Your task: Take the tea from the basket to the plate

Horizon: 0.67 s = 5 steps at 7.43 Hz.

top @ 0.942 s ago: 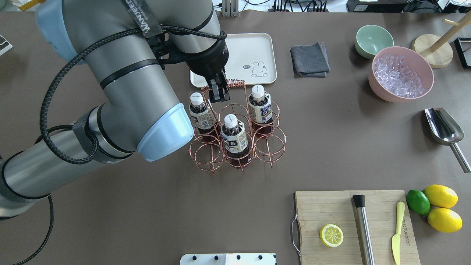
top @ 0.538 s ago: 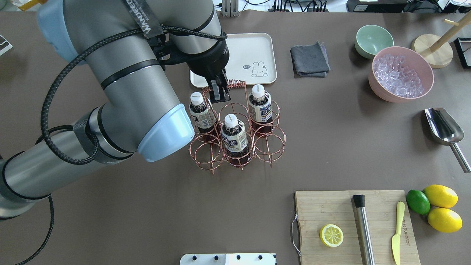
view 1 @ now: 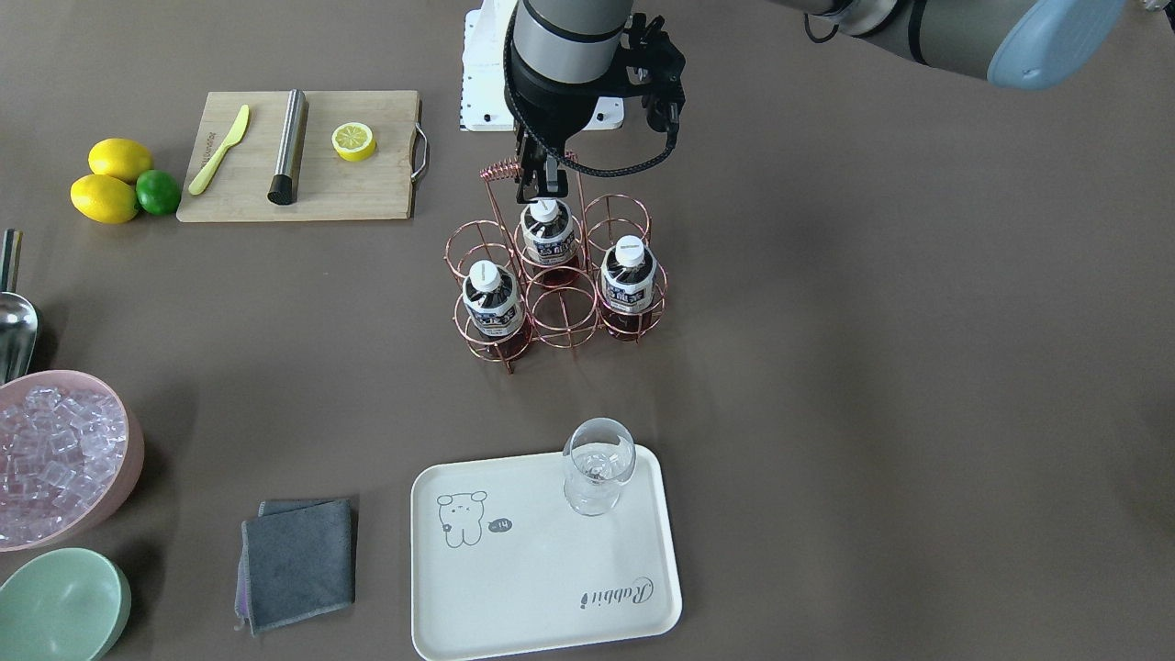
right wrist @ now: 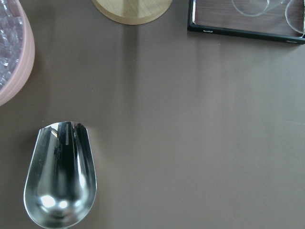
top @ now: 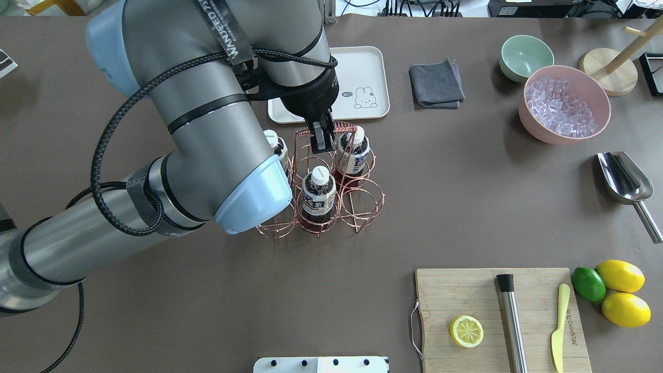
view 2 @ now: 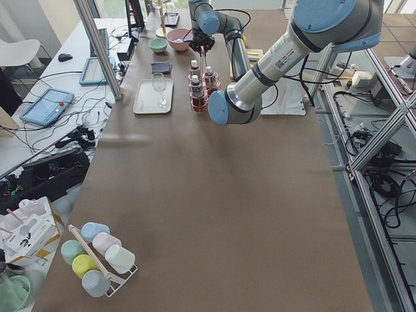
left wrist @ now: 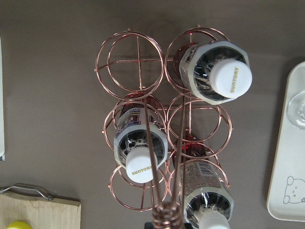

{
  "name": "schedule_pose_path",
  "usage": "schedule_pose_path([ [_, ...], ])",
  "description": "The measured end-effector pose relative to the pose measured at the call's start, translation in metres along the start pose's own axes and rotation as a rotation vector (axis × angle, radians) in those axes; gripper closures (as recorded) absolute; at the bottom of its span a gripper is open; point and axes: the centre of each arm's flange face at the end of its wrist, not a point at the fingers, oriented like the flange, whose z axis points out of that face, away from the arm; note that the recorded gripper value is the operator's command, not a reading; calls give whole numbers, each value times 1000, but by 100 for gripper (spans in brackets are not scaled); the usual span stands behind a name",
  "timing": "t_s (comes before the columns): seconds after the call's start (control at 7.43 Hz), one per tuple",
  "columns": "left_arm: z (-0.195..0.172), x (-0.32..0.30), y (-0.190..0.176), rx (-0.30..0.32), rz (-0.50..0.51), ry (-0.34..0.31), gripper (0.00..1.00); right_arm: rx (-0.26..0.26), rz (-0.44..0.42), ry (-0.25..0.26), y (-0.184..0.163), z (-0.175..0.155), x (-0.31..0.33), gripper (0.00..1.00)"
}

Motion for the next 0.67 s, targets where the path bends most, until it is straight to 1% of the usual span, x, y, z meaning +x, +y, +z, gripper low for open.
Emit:
schedule_pose_path([
  [0.67, -9, -21, -28, -28, 19, 2, 100, 27, -76, -5, -20, -12, -38, 0],
])
